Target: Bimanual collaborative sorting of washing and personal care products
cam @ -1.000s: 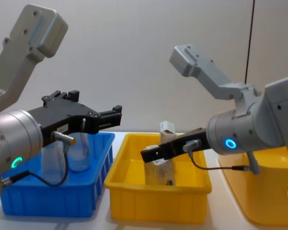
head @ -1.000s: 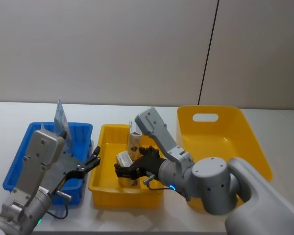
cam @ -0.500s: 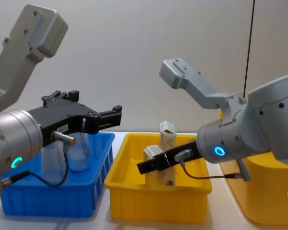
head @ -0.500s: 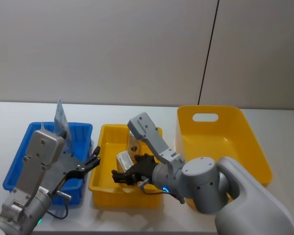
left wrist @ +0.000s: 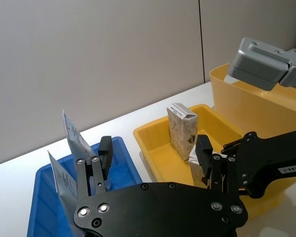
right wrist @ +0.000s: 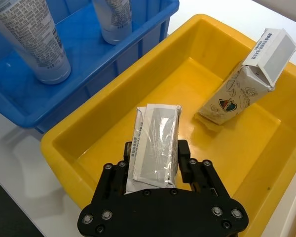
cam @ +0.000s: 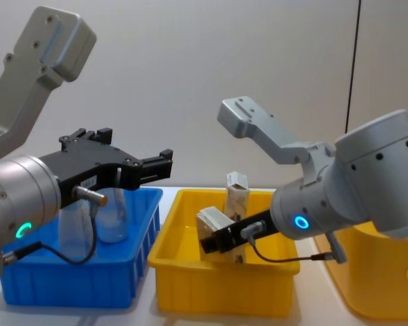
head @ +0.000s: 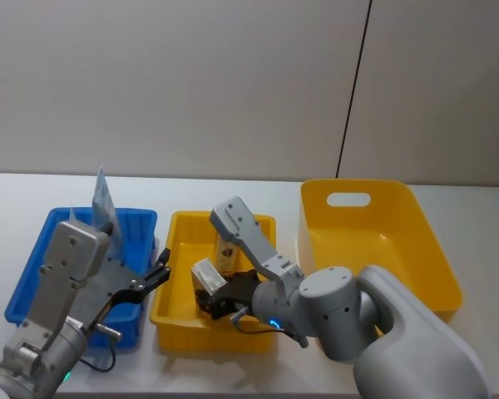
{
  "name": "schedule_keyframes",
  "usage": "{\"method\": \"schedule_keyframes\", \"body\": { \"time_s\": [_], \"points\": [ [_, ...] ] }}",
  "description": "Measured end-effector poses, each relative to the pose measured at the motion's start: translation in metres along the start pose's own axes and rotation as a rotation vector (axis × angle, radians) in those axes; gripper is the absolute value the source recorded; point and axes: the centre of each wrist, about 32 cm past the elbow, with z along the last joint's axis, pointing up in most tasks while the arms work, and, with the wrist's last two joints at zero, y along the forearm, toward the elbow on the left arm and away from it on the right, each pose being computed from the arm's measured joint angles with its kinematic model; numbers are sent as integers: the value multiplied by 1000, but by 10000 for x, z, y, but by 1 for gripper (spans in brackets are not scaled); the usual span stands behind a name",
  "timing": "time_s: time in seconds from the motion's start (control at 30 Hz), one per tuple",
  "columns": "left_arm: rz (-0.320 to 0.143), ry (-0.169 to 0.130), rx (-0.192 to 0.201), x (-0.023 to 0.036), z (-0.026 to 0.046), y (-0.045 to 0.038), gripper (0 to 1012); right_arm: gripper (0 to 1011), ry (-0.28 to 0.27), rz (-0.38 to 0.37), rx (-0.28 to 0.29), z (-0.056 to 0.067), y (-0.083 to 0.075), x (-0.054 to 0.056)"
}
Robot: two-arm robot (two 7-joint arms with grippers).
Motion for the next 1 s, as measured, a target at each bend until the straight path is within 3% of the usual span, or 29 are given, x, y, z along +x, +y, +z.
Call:
{"method": "schedule_keyframes", "body": {
  "time_s": [0.17,0.5,0.8,1.0],
  "points": [
    [0,0,0,0,0,0,1001,378,-7,-5,0,2,12,-8],
    [0,0,0,0,0,0,1001,371,-33,-55,31,7,-60,-49],
    [0,0,0,0,0,0,1001,371,-59,-148,108,29,-306,-90],
    [0,0,0,0,0,0,1001,371,-58,-219,173,13,-584,-104]
  ]
}}
